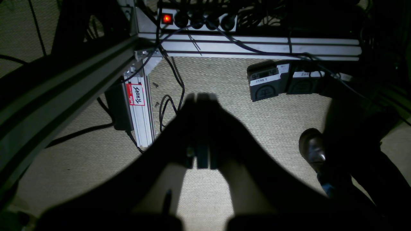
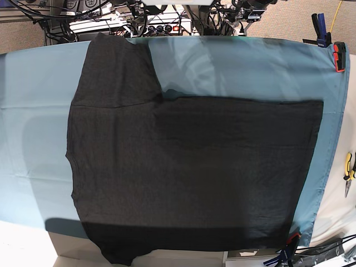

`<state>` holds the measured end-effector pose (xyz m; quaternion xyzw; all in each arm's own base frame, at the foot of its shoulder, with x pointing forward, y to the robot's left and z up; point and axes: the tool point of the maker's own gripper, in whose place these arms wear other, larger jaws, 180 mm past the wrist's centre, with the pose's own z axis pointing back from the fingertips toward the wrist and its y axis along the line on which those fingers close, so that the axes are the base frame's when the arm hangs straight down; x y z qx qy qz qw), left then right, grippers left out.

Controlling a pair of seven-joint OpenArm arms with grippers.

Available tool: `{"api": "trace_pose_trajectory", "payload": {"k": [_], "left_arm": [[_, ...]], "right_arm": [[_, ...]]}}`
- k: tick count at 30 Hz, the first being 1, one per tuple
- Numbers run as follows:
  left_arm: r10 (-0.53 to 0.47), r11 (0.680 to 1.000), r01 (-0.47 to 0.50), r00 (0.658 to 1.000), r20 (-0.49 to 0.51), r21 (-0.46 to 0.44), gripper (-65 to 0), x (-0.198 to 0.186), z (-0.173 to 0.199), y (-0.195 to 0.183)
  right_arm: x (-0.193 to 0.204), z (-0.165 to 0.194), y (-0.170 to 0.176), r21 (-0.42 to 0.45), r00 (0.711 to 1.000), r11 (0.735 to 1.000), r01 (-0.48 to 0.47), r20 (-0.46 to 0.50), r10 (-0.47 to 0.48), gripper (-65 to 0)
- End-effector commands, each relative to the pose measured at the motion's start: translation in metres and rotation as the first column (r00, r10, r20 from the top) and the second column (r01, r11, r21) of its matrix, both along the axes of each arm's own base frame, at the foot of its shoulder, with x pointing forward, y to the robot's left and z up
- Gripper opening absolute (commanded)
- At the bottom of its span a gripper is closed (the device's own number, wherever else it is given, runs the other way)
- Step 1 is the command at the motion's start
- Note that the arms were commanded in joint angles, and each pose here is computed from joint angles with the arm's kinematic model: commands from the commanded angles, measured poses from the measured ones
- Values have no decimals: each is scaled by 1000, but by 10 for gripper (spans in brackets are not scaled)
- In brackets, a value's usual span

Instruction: Fold the T-shirt properly

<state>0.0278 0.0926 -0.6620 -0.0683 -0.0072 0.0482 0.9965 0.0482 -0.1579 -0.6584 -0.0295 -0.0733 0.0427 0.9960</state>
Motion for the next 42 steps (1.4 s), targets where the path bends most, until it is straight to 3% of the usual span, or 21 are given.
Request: {"api": "trace_pose_trajectory", "payload": {"k": [1, 12, 19, 25, 30, 38, 42], "left_arm": [[6, 1000, -6, 1000, 8, -8, -650, 2, 0, -2], [6, 1000, -6, 1000, -1, -7, -650, -2, 0, -1], [8, 1000, -8, 1000, -2, 1, -650, -38, 4, 8], [-27, 999, 28, 999, 26, -35, -650, -67, 19, 23], [-26, 1000, 26, 999, 20, -1, -650, -85, 37, 60], [-182, 982, 176, 980, 85, 66, -650, -107, 98, 109], [-271, 962, 265, 953, 133, 61, -650, -115, 141, 109]], "right_arm": [[6, 1, -4, -8, 1000, 1000, 1, 22, 0, -650], [-3, 1, -4, -8, 1000, 1000, 0, 13, 0, -650], [-37, 3, -7, -11, 1000, 1000, -7, 7, 7, -650], [-66, 16, -33, -52, 999, 998, -30, 16, 31, -650], [-86, 35, -73, -116, 997, 990, -74, 18, 77, -650], [-101, 98, -124, -200, 966, 954, -224, 85, 244, -650], [-108, 138, -137, -288, 921, 896, -339, 93, 378, -650]]}}
